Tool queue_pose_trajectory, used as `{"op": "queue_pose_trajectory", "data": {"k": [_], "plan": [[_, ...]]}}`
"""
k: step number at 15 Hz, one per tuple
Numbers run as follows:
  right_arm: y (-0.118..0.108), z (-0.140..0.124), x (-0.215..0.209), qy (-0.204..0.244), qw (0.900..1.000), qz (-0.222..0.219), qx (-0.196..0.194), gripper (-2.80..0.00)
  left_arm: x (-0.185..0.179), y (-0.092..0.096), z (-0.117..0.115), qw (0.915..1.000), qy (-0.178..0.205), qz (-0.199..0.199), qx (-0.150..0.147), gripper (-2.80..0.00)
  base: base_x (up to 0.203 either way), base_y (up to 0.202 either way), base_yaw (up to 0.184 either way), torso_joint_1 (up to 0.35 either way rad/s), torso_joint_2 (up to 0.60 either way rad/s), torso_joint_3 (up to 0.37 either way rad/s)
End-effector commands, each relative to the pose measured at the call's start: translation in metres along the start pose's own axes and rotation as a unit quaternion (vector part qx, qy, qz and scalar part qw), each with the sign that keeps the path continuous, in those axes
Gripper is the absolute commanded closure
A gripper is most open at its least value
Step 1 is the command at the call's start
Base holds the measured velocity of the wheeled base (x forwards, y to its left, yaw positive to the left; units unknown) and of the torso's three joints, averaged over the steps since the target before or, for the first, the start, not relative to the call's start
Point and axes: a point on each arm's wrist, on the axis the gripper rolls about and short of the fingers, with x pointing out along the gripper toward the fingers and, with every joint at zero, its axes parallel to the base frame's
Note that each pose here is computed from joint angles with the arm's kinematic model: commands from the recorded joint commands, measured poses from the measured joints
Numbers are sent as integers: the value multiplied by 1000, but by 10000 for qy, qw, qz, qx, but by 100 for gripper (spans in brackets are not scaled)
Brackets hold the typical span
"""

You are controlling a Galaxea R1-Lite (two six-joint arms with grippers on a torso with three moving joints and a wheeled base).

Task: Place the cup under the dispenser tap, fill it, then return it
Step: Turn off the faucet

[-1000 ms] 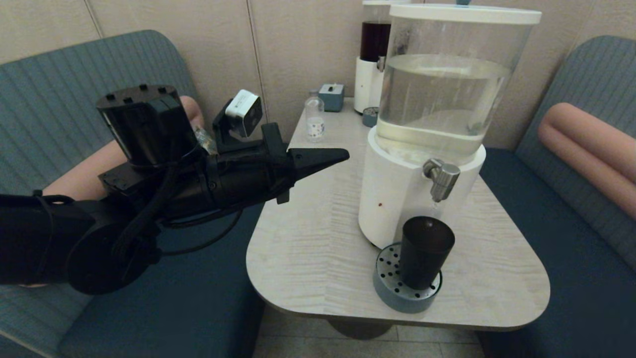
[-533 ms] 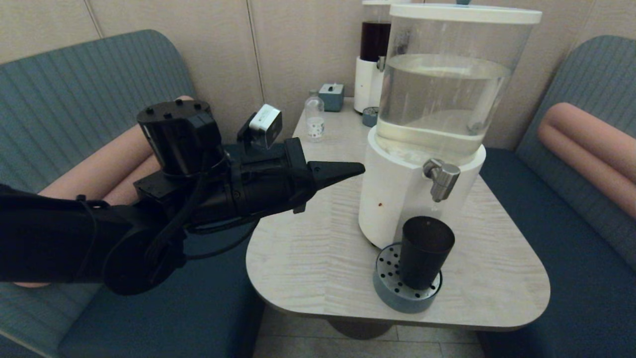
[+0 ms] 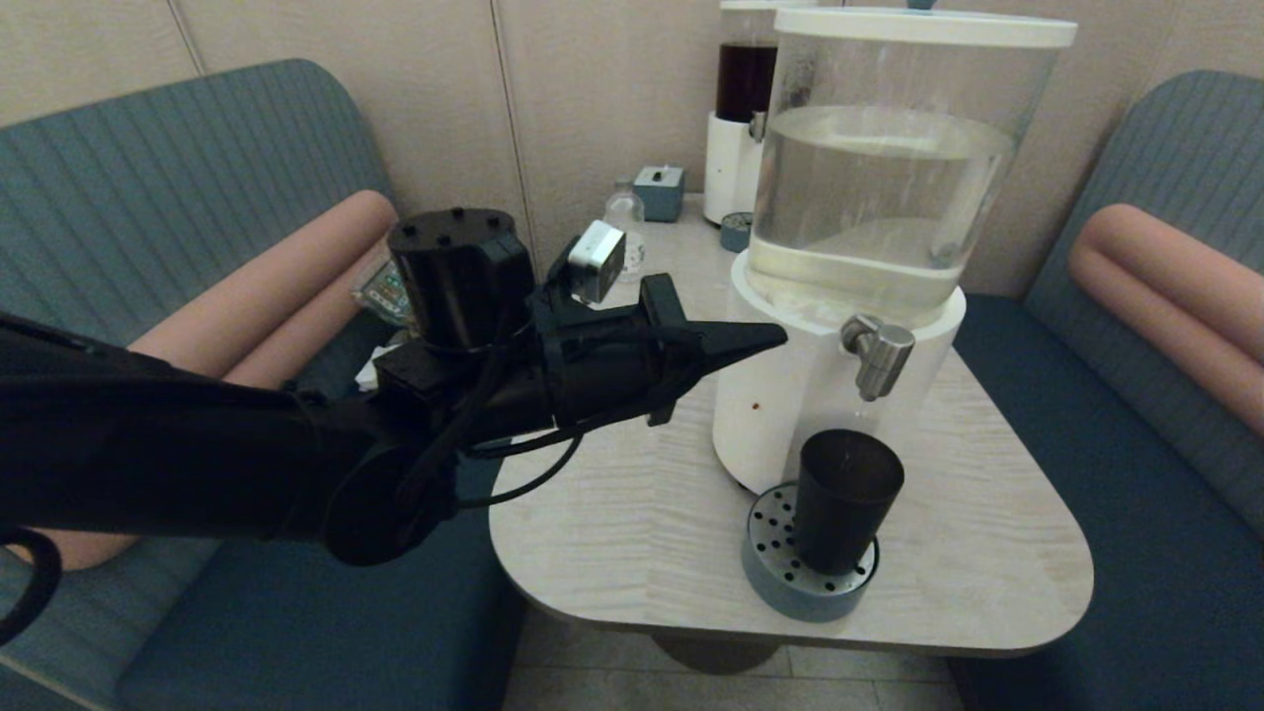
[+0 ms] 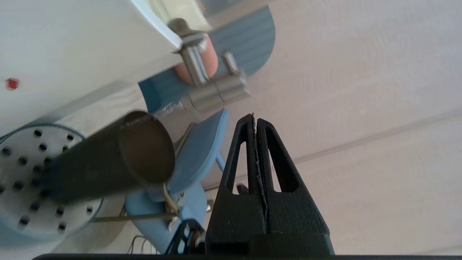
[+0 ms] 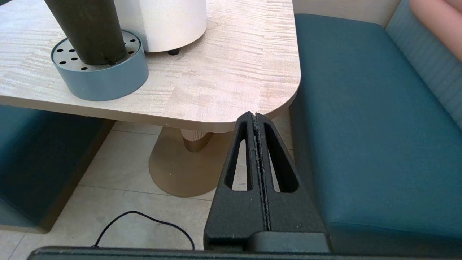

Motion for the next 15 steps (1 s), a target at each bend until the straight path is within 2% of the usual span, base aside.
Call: {"op": "queue_pose_trajectory", "data": {"k": [1, 4, 15], "plan": [[0, 0, 0, 13, 10000, 7, -2, 0, 21, 17, -9, 9999, 80, 66, -129, 0, 0, 0, 0, 0, 0, 0], [0, 0, 0, 13, 10000, 1, -2, 0, 34, 19, -13, 9998, 133, 4, -126, 0, 0, 0, 0, 0, 0, 0], [0, 0, 0, 13, 10000, 1, -2, 0, 47, 17, -3, 9998, 30, -183, 23, 0, 0, 0, 0, 0, 0, 0]]}}
